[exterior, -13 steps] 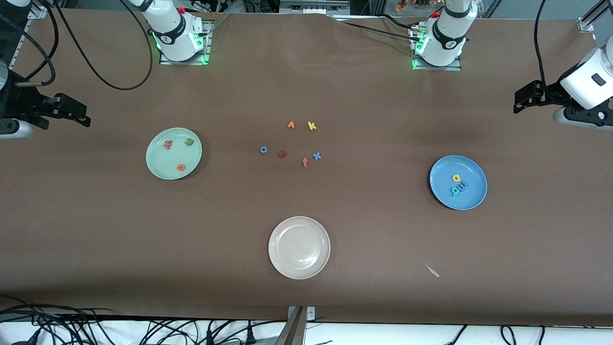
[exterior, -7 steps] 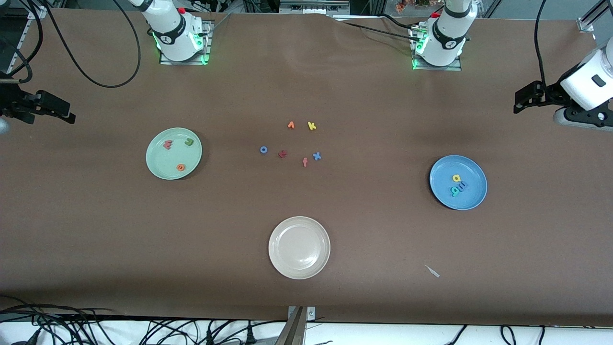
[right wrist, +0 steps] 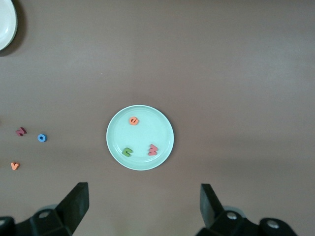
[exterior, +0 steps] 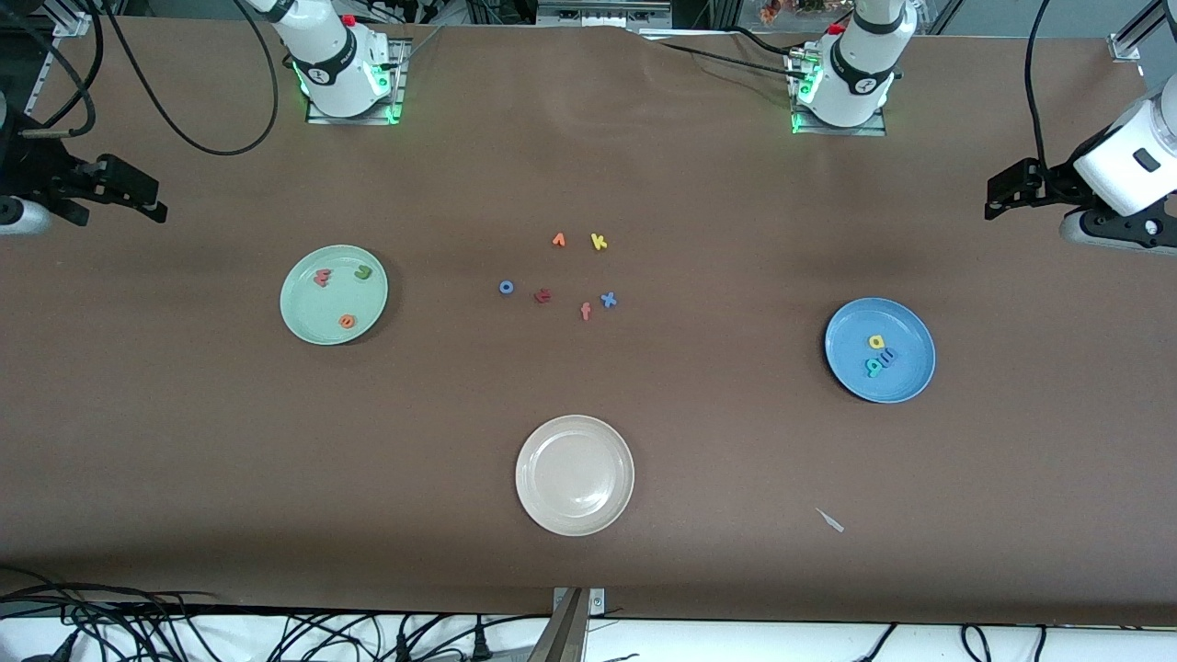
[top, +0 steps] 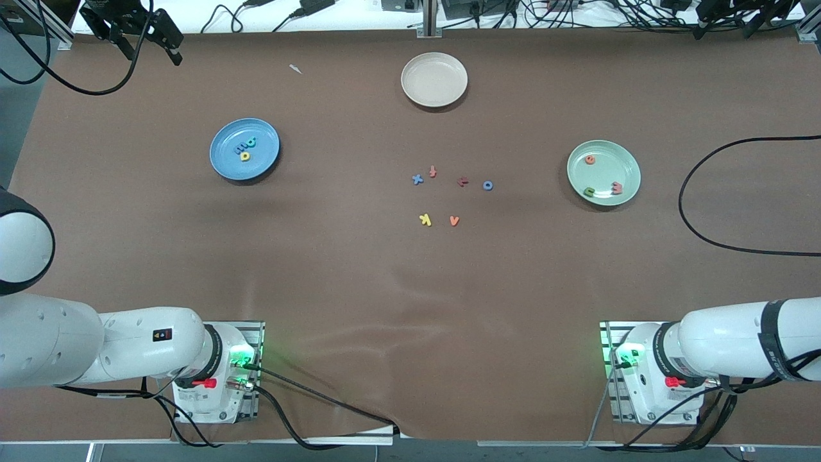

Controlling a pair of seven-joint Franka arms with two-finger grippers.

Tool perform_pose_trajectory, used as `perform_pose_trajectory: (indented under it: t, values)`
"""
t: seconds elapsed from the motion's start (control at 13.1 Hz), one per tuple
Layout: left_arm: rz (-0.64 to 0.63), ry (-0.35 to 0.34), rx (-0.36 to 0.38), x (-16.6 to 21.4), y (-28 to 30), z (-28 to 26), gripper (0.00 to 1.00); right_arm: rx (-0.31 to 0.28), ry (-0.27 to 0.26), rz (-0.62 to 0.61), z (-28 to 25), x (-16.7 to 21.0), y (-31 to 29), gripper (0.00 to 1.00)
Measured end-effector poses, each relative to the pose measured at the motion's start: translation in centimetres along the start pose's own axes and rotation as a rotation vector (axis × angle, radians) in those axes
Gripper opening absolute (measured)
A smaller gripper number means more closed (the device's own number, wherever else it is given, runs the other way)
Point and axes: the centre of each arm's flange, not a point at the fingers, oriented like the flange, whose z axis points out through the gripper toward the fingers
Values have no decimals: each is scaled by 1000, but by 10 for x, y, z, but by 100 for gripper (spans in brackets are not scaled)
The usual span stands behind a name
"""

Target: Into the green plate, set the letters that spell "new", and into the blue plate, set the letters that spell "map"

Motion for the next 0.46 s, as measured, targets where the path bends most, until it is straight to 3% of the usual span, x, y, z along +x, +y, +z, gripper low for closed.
perform_pose_trajectory:
  t: [0.46]
  values:
    - [0,0,0,0,0,0,100,-1,9,0,0,1,0,100]
